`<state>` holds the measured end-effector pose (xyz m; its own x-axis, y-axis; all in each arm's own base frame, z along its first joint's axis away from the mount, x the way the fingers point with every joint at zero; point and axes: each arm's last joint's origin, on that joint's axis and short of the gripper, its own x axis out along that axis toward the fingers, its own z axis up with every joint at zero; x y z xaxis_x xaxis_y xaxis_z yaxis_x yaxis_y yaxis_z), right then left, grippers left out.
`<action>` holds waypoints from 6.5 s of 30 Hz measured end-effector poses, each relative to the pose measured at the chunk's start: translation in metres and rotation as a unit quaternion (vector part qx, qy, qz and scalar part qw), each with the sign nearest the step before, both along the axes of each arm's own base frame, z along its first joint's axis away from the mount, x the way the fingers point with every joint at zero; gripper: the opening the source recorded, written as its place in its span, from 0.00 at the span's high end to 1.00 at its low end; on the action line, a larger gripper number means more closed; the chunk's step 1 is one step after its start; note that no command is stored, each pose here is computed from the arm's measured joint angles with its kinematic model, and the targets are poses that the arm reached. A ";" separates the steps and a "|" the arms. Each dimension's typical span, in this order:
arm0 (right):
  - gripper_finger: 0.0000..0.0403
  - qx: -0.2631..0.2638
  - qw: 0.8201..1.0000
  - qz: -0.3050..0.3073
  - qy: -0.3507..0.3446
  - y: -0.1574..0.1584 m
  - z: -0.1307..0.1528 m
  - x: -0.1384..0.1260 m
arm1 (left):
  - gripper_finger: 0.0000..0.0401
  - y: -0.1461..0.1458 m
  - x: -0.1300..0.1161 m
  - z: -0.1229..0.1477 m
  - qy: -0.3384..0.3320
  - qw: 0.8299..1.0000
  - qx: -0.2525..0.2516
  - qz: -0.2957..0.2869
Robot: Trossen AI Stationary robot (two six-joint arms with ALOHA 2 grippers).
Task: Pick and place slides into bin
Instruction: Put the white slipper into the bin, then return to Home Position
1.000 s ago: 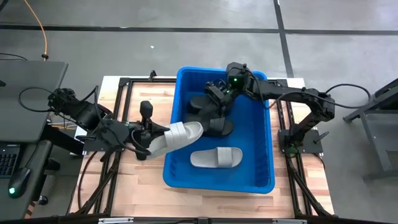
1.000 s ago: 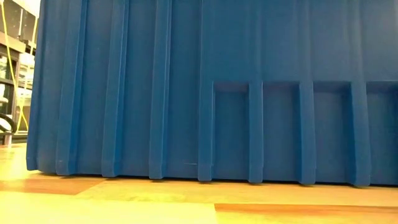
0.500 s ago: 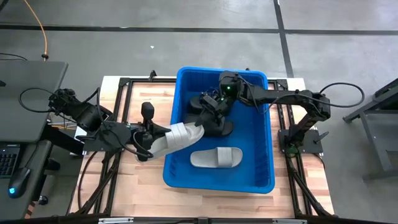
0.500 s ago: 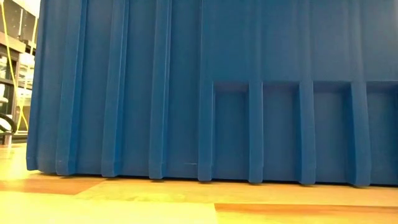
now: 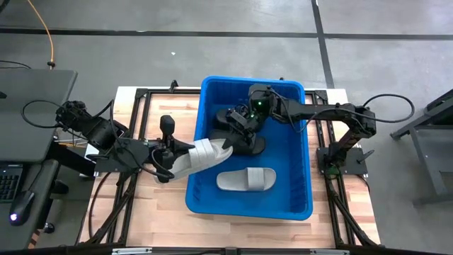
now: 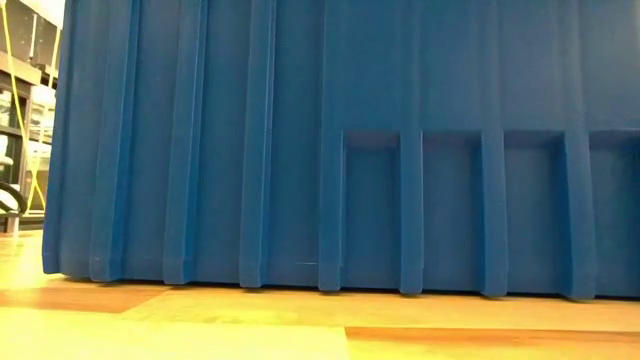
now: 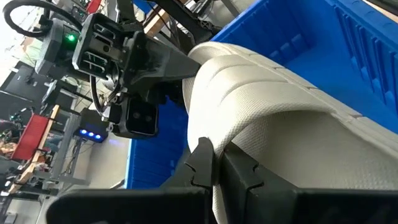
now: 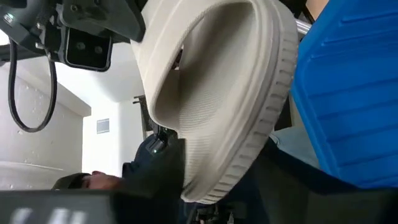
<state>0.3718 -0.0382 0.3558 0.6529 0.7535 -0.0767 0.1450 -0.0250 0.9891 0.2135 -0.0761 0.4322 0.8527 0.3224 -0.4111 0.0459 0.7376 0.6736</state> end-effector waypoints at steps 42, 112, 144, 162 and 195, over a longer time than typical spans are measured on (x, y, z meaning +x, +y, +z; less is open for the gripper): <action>1.00 -0.137 0.942 -0.224 0.207 0.070 0.055 -0.160 | 0.66 0.071 -0.099 0.025 -0.147 0.927 0.011 0.345; 0.92 -0.354 0.793 -0.030 0.495 0.107 -0.121 -0.046 | 0.36 0.113 -0.079 -0.002 0.006 0.901 -0.038 0.432; 0.37 -0.334 0.792 0.071 0.506 0.098 -0.130 -0.049 | 0.36 0.113 -0.077 -0.001 -0.003 0.901 -0.037 0.432; 0.36 -0.407 0.846 -0.062 0.338 0.089 -0.049 -0.083 | 0.36 0.113 -0.071 0.008 -0.060 0.904 -0.059 0.418; 0.36 -0.338 0.756 -0.386 -0.407 0.079 0.003 -0.203 | 0.36 0.099 -0.059 -0.056 -0.280 0.914 -0.279 0.088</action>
